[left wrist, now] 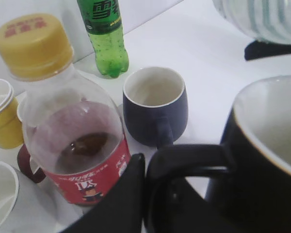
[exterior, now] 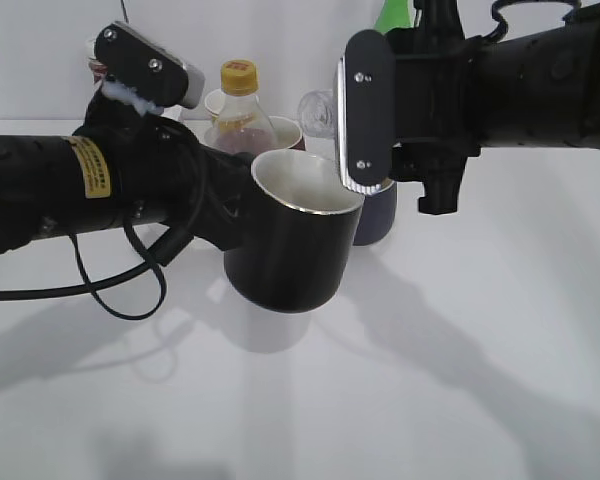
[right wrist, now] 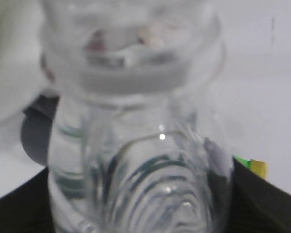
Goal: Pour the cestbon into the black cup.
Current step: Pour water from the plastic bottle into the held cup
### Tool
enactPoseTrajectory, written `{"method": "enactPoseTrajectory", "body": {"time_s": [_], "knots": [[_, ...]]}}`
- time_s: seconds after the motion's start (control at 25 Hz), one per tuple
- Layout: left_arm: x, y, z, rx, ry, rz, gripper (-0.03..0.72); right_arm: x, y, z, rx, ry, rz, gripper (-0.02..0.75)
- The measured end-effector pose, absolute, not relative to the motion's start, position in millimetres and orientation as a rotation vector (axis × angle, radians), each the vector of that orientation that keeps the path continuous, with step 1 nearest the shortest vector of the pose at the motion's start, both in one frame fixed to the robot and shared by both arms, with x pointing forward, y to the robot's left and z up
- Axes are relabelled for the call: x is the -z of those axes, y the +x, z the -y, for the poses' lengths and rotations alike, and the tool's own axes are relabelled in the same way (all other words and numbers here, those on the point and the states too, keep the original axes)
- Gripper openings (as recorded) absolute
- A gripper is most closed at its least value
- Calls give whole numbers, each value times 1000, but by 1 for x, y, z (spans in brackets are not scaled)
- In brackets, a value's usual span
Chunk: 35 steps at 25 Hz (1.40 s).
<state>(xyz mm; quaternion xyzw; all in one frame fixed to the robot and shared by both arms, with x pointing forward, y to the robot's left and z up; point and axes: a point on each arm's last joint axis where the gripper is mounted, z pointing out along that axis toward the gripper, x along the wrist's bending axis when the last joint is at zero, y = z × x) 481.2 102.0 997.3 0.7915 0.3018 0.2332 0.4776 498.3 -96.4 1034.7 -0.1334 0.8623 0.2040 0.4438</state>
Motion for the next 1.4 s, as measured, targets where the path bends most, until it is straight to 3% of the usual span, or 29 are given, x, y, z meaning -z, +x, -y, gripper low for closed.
{"method": "enactPoseTrajectory", "body": {"time_s": [0.96, 1.4], "knots": [[-998, 481, -101, -570, 1920, -733, 46, -1037, 501, 99, -282, -649, -2001, 501], [-1004, 480, -103, -578, 1907, -727, 46, -1036, 497, 94, -715, -24, -2199, 501]]}}
